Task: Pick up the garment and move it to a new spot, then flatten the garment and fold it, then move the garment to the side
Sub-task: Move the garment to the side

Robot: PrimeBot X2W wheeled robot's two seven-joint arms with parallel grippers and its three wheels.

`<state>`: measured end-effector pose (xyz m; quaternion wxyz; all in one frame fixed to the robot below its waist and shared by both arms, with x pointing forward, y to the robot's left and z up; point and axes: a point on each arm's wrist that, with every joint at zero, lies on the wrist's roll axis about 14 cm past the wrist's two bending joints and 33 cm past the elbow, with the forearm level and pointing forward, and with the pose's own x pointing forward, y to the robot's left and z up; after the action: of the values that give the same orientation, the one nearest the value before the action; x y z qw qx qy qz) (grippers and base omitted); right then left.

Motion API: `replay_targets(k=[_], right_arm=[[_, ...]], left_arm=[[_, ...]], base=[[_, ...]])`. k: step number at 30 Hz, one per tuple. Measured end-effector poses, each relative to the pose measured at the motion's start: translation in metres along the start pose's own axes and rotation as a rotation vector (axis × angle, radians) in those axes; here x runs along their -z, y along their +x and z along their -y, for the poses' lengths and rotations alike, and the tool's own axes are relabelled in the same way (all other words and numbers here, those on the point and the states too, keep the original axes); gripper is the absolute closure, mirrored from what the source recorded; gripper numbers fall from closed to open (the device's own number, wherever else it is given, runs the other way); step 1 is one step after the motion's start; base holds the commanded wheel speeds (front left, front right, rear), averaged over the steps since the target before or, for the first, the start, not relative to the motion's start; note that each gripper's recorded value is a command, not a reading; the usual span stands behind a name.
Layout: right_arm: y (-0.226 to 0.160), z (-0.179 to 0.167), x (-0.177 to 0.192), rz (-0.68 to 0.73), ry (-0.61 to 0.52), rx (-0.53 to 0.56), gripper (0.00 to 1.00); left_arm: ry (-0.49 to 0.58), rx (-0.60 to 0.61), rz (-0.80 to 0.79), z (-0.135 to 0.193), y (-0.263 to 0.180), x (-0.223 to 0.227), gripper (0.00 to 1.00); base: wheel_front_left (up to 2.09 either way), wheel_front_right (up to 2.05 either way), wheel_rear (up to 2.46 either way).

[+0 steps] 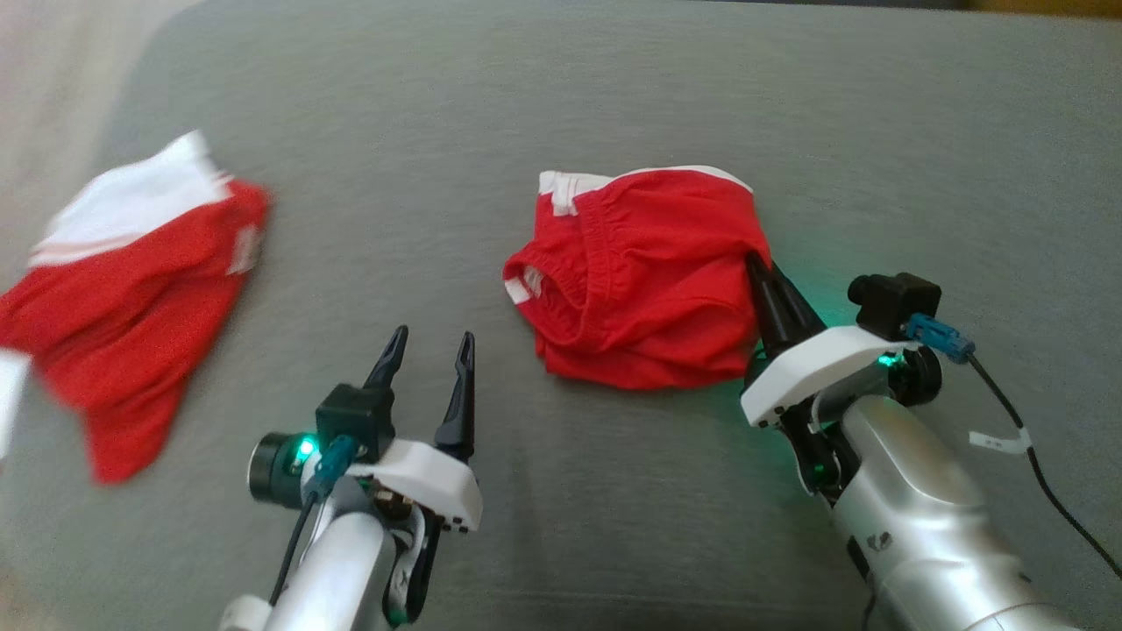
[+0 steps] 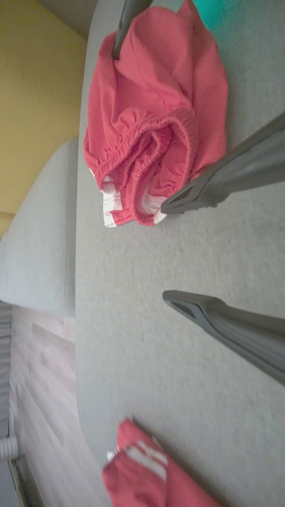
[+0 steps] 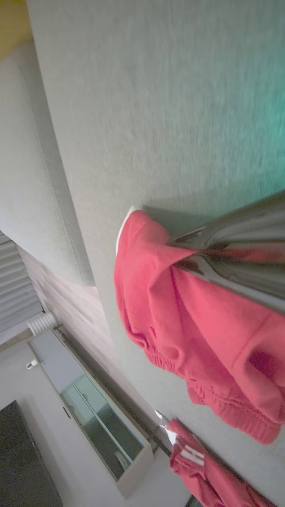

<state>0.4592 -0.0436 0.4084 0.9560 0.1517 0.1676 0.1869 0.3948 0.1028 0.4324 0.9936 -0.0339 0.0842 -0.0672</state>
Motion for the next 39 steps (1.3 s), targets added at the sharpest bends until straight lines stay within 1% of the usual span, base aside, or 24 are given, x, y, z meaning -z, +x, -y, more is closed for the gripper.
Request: replay_targets(k=[4,5,9,14,17,20,22,25,27,30,34,39], right_arm=[[-0.024,0.035,-0.015,0.051,0.005,0.096,1.00],[-0.024,0.035,-0.015,0.051,0.005,0.096,1.00],[-0.054,0.070,-0.027,0.095,0.008,0.202,1.00],[-0.092,0.110,-0.034,0.133,0.025,0.334,1.00],[-0.111,0.129,-0.034,0.131,-0.003,0.397,1.00],[-0.120,0.144,-0.035,0.111,-0.050,0.438,1.00],[-0.119,0.155,-0.039,0.098,-0.089,0.462,1.00],[-0.117,0.176,-0.055,0.090,-0.163,0.499,1.00],[-0.121,0.196,-0.069,0.079,-0.230,0.533,1.00],[-0.135,0.231,-0.089,0.064,-0.298,0.611,1.00],[-0.153,0.267,-0.102,0.039,-0.340,0.702,1.00],[-0.170,0.292,-0.120,0.050,-0.364,0.781,1.00]], left_arm=[[0.003,0.132,0.018,0.042,0.022,-0.006,0.00],[0.003,0.132,0.018,0.042,0.022,-0.006,0.00],[0.004,0.274,0.033,0.090,0.041,-0.012,0.00],[0.001,0.425,0.018,0.144,0.051,-0.004,0.00],[0.002,0.501,0.007,0.171,0.054,0.001,0.00],[-0.005,0.551,-0.006,0.188,0.059,0.008,0.00],[-0.005,0.565,-0.020,0.193,0.063,0.015,0.00],[-0.007,0.574,-0.050,0.193,0.064,0.029,0.00],[-0.007,0.559,-0.057,0.187,0.066,0.032,0.00],[-0.007,0.520,-0.063,0.173,0.069,0.035,0.00],[-0.008,0.469,-0.072,0.154,0.073,0.038,0.00],[-0.001,0.424,-0.064,0.138,0.075,0.037,0.00]], base=[[0.00,0.00,0.00],[0.00,0.00,0.00],[0.00,0.00,0.00],[0.00,0.00,0.00],[0.00,0.00,0.00],[0.00,0.00,0.00],[0.00,0.00,0.00],[0.00,0.00,0.00],[0.00,0.00,0.00],[0.00,0.00,0.00],[0.00,0.00,0.00],[0.00,0.00,0.00]])
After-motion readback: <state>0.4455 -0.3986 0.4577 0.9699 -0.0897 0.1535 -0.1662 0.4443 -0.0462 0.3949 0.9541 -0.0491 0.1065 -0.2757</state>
